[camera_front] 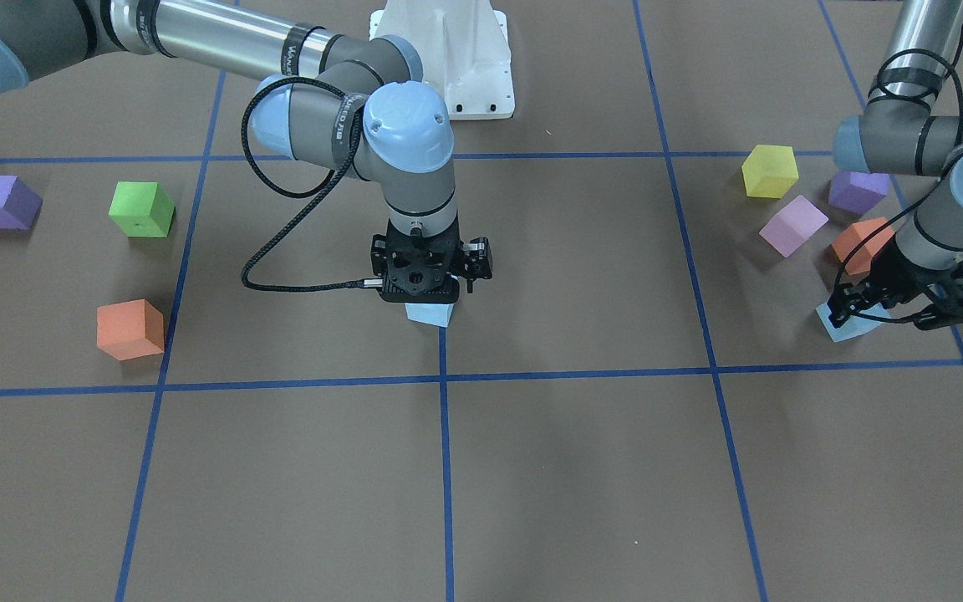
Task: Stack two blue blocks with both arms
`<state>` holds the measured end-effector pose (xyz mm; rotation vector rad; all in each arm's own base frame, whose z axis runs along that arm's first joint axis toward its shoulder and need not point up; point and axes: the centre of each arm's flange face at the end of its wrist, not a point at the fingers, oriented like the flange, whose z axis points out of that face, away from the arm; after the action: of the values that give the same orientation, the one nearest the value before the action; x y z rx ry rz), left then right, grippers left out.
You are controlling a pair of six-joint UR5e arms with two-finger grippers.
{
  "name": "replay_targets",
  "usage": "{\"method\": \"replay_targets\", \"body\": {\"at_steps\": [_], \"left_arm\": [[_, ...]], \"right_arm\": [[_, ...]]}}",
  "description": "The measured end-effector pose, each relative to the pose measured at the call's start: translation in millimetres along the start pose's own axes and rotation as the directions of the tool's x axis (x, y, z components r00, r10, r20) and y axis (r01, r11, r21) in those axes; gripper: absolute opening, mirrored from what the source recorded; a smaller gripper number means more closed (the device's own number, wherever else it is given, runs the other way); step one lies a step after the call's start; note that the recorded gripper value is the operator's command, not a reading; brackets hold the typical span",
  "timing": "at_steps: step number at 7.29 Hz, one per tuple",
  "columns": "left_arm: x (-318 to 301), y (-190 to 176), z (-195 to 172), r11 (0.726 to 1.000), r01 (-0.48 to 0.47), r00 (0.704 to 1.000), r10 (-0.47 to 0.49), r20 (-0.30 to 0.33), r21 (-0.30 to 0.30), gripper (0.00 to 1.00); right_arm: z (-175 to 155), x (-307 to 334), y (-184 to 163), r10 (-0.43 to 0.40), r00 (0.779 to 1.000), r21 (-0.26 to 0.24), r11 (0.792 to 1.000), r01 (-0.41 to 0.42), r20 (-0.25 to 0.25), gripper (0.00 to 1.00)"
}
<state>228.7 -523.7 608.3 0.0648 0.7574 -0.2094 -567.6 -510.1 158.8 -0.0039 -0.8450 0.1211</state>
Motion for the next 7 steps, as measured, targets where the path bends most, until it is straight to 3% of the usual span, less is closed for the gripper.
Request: {"method": "replay_targets", "body": {"at_steps": [3, 5, 7], "left_arm": [[45, -7, -26, 0.998, -0.001, 0.999, -0.002, -0.053, -0.06, 0.39], [134, -19, -96, 0.994, 0.032, 0.999, -0.037, -0.038, -0.104, 0.39], [236, -17, -170, 0.985, 0.116, 0.993, -0.12, -0.024, -0.126, 0.39]], "right_arm": [[-39, 81, -32, -0.047, 0.999, -0.021, 0.999, 0.047, -0.01, 1.0], [-66, 173, -62, -0.1, 0.994, -0.028, 0.995, 0.099, -0.032, 1.0], [-85, 263, -98, -0.101, 0.993, -0.023, 0.995, 0.1, -0.06, 1.0]]}}
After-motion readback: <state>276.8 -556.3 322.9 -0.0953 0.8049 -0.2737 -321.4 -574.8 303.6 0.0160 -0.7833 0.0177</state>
